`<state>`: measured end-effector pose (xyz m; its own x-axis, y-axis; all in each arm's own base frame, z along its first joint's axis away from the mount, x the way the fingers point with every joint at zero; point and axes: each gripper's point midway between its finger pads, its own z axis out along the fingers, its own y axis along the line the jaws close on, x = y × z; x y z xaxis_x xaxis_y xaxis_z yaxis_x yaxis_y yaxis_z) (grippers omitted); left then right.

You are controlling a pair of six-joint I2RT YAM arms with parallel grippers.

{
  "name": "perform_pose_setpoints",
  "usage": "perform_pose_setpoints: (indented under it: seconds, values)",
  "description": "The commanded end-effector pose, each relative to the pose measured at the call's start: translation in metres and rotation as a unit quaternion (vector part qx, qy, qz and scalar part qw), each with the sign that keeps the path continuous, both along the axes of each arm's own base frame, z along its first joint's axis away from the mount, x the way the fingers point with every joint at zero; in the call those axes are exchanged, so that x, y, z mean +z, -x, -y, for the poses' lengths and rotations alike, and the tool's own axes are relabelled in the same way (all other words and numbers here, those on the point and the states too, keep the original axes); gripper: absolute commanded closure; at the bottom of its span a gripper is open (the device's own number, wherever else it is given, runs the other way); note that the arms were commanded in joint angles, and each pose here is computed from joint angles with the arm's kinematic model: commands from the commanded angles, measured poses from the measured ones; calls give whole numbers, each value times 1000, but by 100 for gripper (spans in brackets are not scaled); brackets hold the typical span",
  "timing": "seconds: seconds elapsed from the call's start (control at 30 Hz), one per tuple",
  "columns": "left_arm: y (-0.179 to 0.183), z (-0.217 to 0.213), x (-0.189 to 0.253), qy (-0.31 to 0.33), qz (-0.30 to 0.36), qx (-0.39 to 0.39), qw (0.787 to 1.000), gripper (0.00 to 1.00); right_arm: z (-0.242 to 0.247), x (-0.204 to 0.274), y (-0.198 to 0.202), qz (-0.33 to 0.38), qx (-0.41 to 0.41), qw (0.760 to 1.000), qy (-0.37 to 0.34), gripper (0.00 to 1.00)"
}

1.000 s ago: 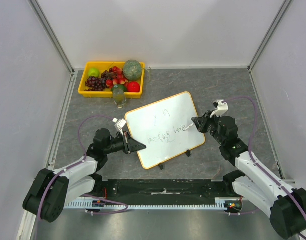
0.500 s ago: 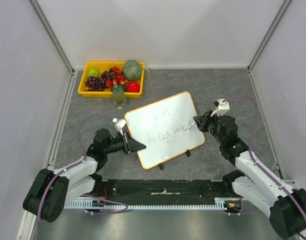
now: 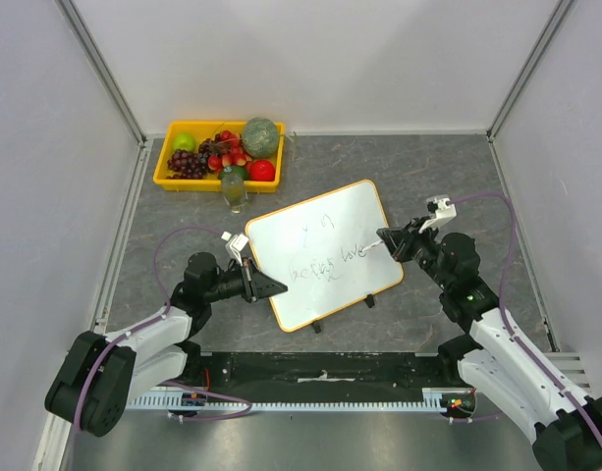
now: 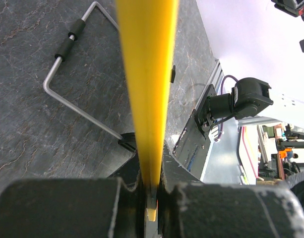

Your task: Write a sentence on the whiteboard

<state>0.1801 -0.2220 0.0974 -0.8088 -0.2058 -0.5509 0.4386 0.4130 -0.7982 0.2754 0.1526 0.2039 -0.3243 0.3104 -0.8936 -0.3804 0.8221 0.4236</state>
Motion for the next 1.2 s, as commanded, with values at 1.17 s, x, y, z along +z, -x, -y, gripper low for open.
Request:
perform_pose_setpoints:
  seconds: [1.17]
  values:
    - [-2, -18, -42, -72, -33, 38, 996, 98, -151, 64, 41, 63, 156, 984, -63, 100]
